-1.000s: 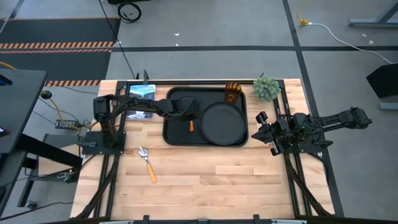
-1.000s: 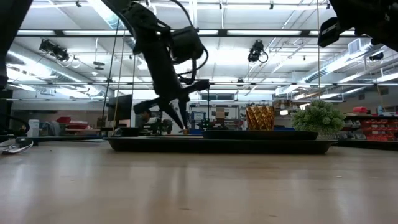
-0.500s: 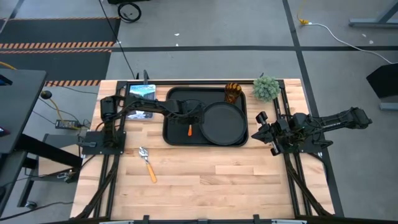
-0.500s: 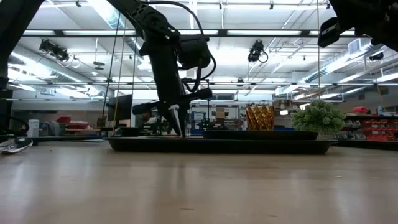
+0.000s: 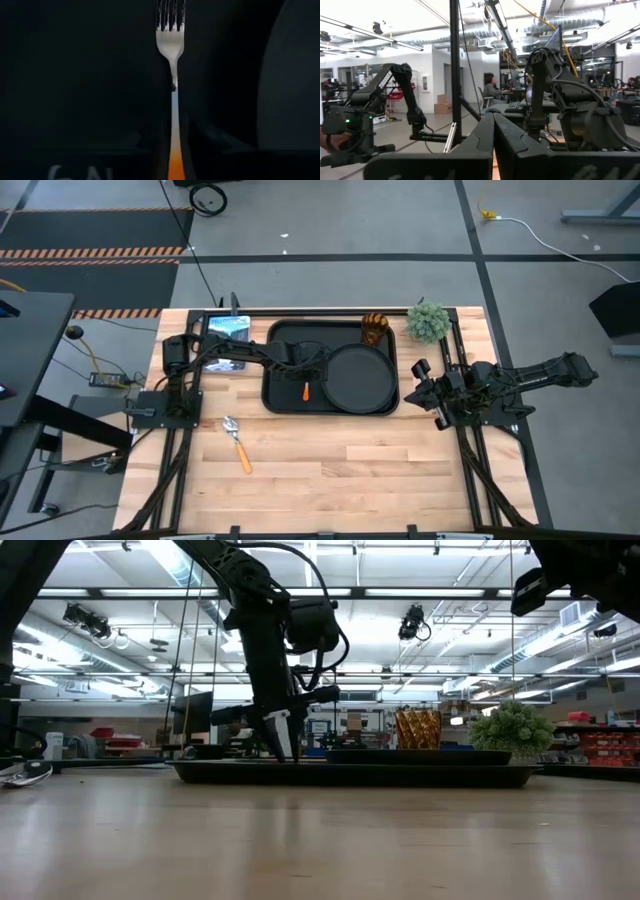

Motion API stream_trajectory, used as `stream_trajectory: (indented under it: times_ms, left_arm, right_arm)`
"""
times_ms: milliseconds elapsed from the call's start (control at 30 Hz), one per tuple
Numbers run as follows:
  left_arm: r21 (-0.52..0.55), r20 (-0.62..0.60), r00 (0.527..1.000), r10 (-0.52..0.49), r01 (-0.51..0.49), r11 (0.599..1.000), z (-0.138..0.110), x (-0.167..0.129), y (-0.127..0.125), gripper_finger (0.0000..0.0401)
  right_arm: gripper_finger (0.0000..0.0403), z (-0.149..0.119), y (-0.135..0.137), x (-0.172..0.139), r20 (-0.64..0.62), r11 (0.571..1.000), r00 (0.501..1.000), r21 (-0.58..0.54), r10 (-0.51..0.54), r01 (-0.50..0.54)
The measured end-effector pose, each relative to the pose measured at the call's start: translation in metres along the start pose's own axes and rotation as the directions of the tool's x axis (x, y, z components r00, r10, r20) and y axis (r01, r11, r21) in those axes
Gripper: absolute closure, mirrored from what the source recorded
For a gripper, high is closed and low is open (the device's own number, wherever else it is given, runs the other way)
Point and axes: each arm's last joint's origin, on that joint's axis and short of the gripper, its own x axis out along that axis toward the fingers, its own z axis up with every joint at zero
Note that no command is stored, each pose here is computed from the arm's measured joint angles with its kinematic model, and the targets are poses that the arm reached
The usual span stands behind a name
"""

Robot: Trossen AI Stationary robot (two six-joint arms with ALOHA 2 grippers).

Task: Pick and place plate/cup/fork/spoon on tray
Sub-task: Put the yellow spoon to the left of the orange fork on the black serving tray

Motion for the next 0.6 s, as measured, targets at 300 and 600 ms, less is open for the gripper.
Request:
stream_trajectory:
  times_ms: [300,600]
  left_arm:
    - [0.257,0.102,0.995,0.012,-0.038,0.966,-0.009,-0.006,-0.004,0.0307]
    - [0.455,0.113,0.992,-0.060,0.002,0.890,-0.069,-0.052,-0.015,0.0321]
  right_arm:
    - [0.0394,0.003,-0.009,-0.001,0.040,0.963,0.967,-0.089,-0.253,0.256]
    - [0.0394,0.006,-0.018,-0.004,0.076,0.909,0.918,-0.126,-0.390,0.397]
